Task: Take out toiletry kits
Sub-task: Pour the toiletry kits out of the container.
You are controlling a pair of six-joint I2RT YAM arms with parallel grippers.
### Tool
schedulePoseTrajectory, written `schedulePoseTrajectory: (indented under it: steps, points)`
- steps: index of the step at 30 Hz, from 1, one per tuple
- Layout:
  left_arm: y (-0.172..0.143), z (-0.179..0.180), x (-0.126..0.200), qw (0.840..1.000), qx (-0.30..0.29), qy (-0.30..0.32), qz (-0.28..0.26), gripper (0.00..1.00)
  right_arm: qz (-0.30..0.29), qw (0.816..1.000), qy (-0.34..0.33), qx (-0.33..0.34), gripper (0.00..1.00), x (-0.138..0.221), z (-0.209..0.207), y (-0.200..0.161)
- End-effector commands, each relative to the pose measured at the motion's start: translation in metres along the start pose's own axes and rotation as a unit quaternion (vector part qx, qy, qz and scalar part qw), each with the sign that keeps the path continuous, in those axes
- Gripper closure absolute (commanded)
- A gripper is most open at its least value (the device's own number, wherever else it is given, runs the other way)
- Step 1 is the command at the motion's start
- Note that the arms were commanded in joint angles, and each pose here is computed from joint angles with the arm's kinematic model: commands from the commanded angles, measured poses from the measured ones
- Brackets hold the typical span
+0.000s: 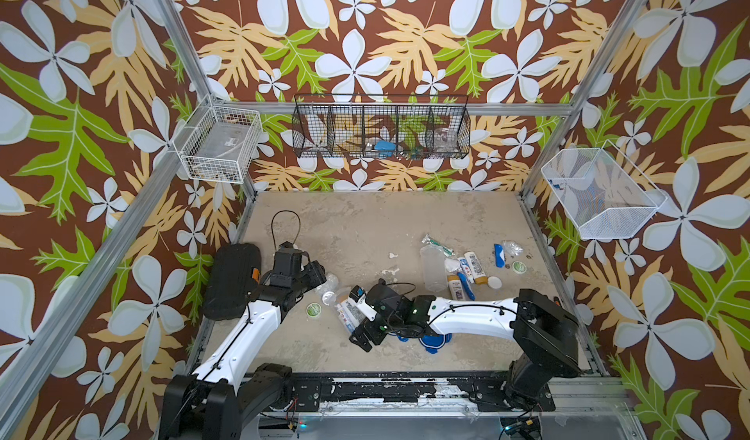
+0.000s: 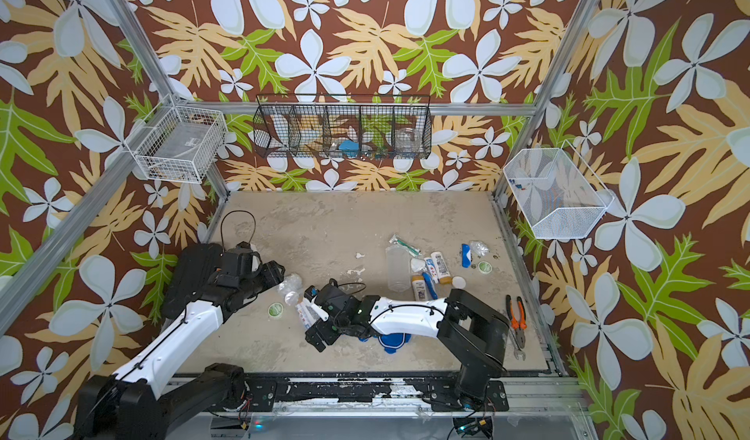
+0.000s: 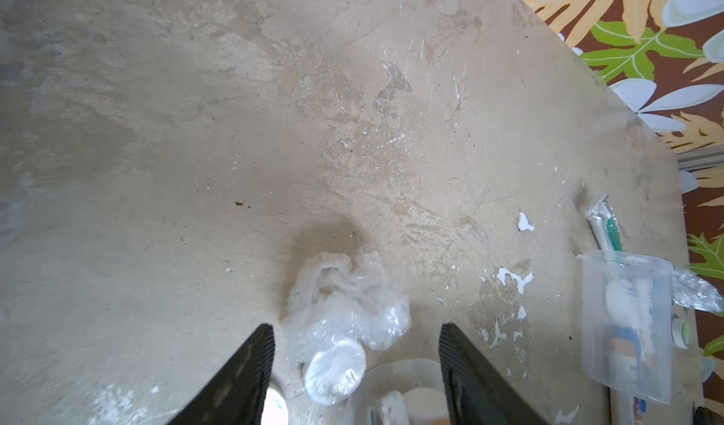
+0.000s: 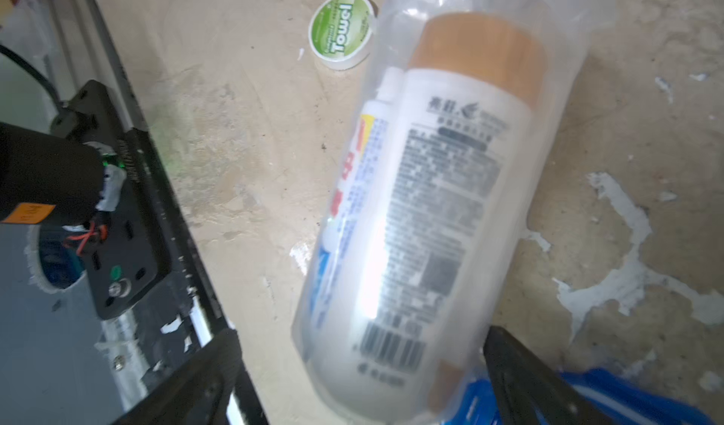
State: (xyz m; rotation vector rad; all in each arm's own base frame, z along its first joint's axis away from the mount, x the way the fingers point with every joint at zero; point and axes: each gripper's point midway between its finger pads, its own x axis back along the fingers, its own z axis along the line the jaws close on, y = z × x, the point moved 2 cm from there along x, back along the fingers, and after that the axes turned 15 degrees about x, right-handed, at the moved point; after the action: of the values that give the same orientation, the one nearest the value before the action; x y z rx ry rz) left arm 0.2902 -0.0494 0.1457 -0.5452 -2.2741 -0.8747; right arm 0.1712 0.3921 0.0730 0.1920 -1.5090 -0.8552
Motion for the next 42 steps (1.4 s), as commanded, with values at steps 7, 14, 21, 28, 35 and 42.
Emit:
schedulePoseTrajectory:
  steps: [7, 14, 21, 28, 35, 42]
  points:
    - [-0.001, 0.003, 0.012, 1.000, -0.001, 0.002, -0.002, 0.29, -0.001, 0.998, -0.057, 0.034, 0.10, -0.015, -0.011, 0.006]
    - [-0.005, 0.000, 0.010, 1.000, -0.004, -0.008, 0.010, 0.29, 0.040, 0.995, -0.076, 0.047, 0.12, -0.030, -0.005, -0.004]
    - [-0.006, -0.002, 0.010, 1.000, -0.005, -0.014, 0.013, 0.29, 0.059, 0.992, -0.099, 0.042, 0.17, -0.030, -0.011, -0.010]
    - [-0.007, -0.002, 0.008, 1.000, -0.005, -0.015, 0.015, 0.29, 0.100, 0.992, -0.072, 0.034, 0.25, -0.007, 0.001, 0.003]
    - [-0.009, -0.002, 0.003, 1.000, -0.001, -0.019, 0.020, 0.29, 0.186, 0.982, -0.018, 0.022, 0.26, 0.009, 0.018, 0.007]
    - [-0.011, -0.001, 0.001, 0.999, 0.000, -0.023, 0.024, 0.29, 0.226, 0.973, -0.041, 0.026, 0.28, 0.022, 0.007, 0.026]
